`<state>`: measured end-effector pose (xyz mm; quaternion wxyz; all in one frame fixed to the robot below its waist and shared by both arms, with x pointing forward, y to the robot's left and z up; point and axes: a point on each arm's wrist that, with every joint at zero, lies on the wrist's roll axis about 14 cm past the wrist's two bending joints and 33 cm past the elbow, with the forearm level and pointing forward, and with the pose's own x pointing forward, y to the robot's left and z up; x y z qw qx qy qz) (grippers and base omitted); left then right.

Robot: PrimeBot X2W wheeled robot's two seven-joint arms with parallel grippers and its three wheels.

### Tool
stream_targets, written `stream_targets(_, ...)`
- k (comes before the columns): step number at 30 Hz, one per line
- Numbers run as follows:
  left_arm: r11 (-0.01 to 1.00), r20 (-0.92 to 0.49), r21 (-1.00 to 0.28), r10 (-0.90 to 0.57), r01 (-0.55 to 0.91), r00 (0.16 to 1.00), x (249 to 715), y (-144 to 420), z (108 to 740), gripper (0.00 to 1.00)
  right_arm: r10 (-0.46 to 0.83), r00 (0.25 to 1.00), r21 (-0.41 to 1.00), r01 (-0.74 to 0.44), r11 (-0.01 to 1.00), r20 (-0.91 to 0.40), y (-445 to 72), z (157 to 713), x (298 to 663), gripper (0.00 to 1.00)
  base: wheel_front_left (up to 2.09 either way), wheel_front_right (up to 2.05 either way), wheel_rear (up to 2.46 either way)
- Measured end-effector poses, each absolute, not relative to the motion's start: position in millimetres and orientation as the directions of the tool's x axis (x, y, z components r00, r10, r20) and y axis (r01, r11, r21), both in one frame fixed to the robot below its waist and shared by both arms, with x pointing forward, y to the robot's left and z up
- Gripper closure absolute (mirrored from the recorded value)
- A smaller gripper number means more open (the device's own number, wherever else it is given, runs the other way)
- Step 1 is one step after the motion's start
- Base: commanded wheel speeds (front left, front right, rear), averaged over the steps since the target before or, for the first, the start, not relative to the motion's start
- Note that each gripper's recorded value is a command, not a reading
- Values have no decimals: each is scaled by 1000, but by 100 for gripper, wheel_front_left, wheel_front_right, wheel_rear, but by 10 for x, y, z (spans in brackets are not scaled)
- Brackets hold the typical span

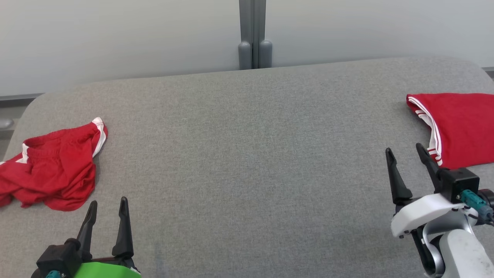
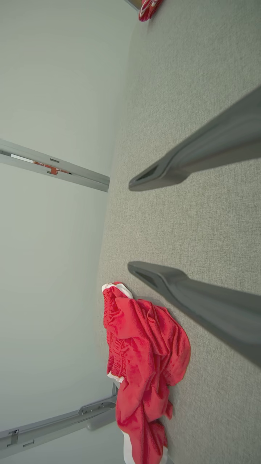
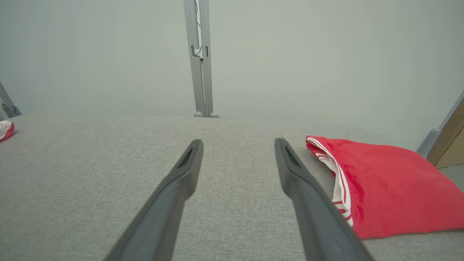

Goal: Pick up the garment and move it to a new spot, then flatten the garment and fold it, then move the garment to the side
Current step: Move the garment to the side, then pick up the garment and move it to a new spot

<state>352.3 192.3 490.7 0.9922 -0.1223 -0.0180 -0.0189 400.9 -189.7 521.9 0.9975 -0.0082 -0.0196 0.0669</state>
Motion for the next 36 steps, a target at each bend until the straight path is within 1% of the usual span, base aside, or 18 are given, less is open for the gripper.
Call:
stream_targets(4, 970, 47, -239, -28, 38, 999, 3495, 1945, 4928, 0, 161, 986, -4, -161, 987, 49, -1765, 5206, 3839, 0, 0, 0, 0)
stream_targets(8, 970, 47, -240, -32, 43, 998, 3461, 1914, 4924, 0, 146, 988, 17, -147, 989, 39, -1768, 5153, 3698, 0, 0, 0, 0)
stream_targets(14, 972, 40, -232, -36, 45, 999, 3408, 1896, 4898, 0, 138, 990, 34, -139, 990, 24, -1729, 5096, 3581, 0, 0, 0, 0)
stream_targets(28, 971, 35, -240, -3, 12, 999, 3354, 1993, 4875, 0, 150, 989, 35, -151, 988, 14, -1656, 5068, 3614, 0, 0, 0, 0)
stream_targets(36, 972, 43, -234, 30, -19, 999, 3290, 2094, 4895, 0, 203, 979, 38, -203, 978, 9, -1459, 5052, 3659, 0, 0, 0, 0)
